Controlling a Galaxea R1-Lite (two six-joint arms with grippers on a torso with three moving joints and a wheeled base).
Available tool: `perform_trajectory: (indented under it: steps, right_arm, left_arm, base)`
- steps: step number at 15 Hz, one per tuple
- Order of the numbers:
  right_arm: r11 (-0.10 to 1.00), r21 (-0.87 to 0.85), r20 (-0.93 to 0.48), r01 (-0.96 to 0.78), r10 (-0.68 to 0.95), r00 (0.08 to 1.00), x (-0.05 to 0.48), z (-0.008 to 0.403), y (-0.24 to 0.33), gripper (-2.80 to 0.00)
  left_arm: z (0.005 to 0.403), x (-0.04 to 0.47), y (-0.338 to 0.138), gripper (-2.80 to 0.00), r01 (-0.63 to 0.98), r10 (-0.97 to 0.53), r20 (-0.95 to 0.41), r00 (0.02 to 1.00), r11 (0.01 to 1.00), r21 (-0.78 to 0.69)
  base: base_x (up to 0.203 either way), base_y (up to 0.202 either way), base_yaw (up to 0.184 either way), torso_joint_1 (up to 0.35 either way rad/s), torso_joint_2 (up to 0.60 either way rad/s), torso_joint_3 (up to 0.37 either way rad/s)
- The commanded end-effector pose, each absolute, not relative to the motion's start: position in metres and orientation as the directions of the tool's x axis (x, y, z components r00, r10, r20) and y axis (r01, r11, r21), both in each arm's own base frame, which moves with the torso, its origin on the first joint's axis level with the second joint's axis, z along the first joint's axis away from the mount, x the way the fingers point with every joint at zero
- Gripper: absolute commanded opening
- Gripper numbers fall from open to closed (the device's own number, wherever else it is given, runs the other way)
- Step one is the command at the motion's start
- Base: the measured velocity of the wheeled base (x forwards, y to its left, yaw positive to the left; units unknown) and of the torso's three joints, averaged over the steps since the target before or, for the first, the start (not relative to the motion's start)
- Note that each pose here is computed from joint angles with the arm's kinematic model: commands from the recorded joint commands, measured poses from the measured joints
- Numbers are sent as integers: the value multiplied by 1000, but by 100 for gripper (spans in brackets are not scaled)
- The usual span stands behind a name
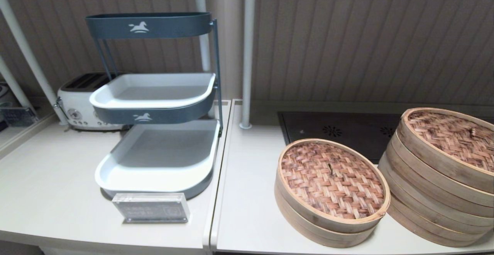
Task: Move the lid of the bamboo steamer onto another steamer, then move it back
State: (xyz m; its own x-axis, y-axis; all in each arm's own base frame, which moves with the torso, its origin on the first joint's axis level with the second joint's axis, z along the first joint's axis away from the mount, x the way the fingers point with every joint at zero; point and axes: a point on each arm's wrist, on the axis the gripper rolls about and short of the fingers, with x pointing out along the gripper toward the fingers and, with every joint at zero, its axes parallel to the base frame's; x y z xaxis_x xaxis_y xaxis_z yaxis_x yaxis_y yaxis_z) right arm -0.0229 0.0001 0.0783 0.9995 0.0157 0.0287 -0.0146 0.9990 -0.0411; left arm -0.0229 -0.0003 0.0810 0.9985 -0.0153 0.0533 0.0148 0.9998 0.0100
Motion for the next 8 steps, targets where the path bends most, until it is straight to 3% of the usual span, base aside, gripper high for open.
perform_trajectory:
  steps: [1,8]
  right_arm:
    - [999,-41,3,-17,17,1000,-21,71,0,-280]
    - [999,-43,3,-17,17,1000,-21,71,0,-280]
  left_arm:
    - [73,-21,0,-280,15,-15,26,1000,1000,10]
    - [73,-21,0,-280,15,-15,26,1000,1000,10]
  base:
    - [0,0,0,0,0,0]
    - [0,0,0,0,0,0]
